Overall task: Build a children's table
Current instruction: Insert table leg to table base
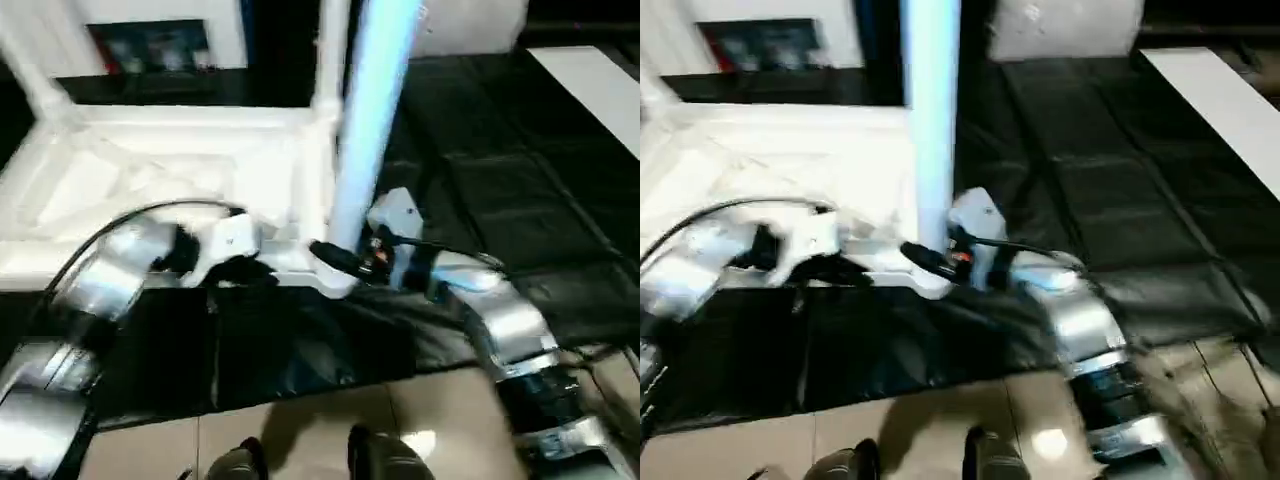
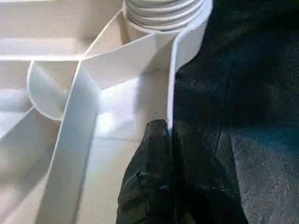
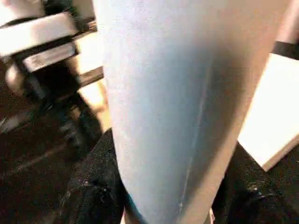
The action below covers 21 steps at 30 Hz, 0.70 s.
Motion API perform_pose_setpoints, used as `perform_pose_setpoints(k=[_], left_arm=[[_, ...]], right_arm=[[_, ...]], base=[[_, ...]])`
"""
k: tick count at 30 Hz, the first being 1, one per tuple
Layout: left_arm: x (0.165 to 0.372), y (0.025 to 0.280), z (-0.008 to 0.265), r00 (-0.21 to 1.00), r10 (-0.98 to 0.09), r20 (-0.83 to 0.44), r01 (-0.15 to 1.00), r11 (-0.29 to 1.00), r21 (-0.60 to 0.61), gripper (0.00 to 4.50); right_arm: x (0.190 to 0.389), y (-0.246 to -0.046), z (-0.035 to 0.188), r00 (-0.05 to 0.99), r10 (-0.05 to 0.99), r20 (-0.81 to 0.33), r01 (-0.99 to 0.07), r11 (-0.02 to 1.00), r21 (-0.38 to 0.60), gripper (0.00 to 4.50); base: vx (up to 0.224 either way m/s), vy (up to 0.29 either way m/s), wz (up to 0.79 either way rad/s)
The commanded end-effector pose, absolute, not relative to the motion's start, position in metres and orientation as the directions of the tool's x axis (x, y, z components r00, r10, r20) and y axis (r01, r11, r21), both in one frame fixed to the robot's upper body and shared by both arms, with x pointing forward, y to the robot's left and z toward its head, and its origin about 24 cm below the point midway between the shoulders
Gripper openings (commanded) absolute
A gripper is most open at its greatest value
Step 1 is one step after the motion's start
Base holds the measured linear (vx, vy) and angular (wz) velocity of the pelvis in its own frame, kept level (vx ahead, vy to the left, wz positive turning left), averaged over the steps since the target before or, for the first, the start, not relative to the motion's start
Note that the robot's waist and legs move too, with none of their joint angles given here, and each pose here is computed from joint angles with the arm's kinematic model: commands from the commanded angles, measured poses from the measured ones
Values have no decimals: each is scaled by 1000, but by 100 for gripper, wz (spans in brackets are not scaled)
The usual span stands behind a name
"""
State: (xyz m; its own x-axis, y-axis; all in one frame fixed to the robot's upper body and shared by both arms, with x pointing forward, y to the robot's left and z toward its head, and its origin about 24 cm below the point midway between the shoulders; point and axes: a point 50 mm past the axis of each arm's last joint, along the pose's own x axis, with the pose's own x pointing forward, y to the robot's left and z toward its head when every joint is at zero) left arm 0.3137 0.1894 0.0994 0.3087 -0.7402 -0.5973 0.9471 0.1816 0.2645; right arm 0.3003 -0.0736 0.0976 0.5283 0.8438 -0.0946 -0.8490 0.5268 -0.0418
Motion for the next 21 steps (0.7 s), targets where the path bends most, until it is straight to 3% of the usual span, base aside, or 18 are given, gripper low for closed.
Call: perform_pose_setpoints(k=[1,4,10,16,21], left_arm=[[301,188,103,417,-726,-546,908,316,274,0],[272,161,97,440,-745,-501,897,383,219,0],[258,121,101,452,-766,-457,892,403,207,0],[262,123,107,509,-723,-467,860,450,241,0],[271,137,103,589,-615,-525,806,494,325,0]], right_arm=[[289,-84,30,551,744,-377,-773,626,105,188],[300,-81,32,622,691,-368,-713,694,97,188],[311,-76,36,671,654,-350,-670,737,94,188],[311,-75,37,673,654,-344,-665,739,104,188],[312,-73,36,676,656,-336,-668,738,95,188]], base=[[0,0,0],[29,32,-18],[0,0,0],[0,0,0],[0,0,0]])
